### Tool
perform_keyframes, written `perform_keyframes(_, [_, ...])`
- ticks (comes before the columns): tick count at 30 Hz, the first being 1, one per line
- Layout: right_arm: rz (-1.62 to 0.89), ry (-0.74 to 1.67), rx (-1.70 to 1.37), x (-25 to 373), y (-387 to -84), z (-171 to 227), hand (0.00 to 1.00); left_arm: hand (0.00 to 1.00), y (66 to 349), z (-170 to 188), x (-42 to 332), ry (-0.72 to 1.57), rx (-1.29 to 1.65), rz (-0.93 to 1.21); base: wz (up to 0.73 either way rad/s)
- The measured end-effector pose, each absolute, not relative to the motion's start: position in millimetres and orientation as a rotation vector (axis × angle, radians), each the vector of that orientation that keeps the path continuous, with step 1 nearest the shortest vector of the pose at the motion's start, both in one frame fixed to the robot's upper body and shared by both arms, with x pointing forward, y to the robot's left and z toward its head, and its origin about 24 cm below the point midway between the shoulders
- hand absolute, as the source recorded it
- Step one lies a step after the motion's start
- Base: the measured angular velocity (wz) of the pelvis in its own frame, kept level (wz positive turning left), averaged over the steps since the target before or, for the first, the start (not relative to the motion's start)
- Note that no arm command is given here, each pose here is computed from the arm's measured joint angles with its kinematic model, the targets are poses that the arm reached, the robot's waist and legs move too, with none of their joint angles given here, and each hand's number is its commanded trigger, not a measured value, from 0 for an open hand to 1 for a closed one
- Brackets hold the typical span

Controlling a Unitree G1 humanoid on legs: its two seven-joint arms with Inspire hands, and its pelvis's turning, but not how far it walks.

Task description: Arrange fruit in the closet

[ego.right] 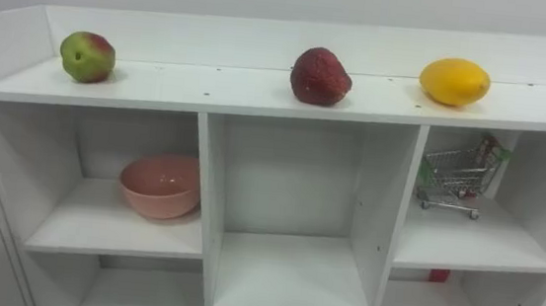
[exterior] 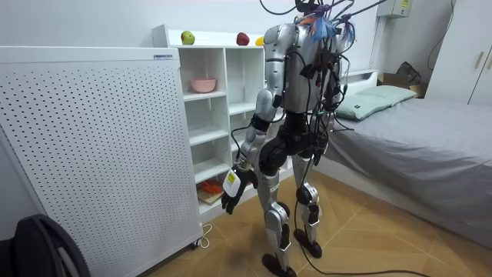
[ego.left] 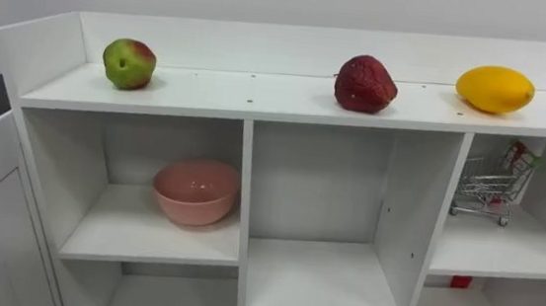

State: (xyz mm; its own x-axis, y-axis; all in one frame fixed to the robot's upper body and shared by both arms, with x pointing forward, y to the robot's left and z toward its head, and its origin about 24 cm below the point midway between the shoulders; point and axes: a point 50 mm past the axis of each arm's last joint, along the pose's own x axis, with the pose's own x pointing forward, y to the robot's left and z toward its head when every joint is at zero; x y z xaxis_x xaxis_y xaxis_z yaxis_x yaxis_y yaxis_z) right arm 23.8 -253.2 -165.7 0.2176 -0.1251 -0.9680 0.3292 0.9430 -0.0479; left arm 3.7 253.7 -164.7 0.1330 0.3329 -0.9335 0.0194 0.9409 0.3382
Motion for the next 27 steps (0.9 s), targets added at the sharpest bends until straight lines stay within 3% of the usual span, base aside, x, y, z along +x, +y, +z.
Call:
perform_keyframes(18, [-0.361, 1.306, 0.157, 31, -253, -166, 0.0, 0.0, 254, -164, 5, 1.42, 0.291, 0.243, 0.0])
perform_keyframes(27, [-0.641, 0.932, 0.227, 99, -287, -137, 0.0, 0.0, 263, -161, 23, 1.336, 0.248, 0.328, 0.0])
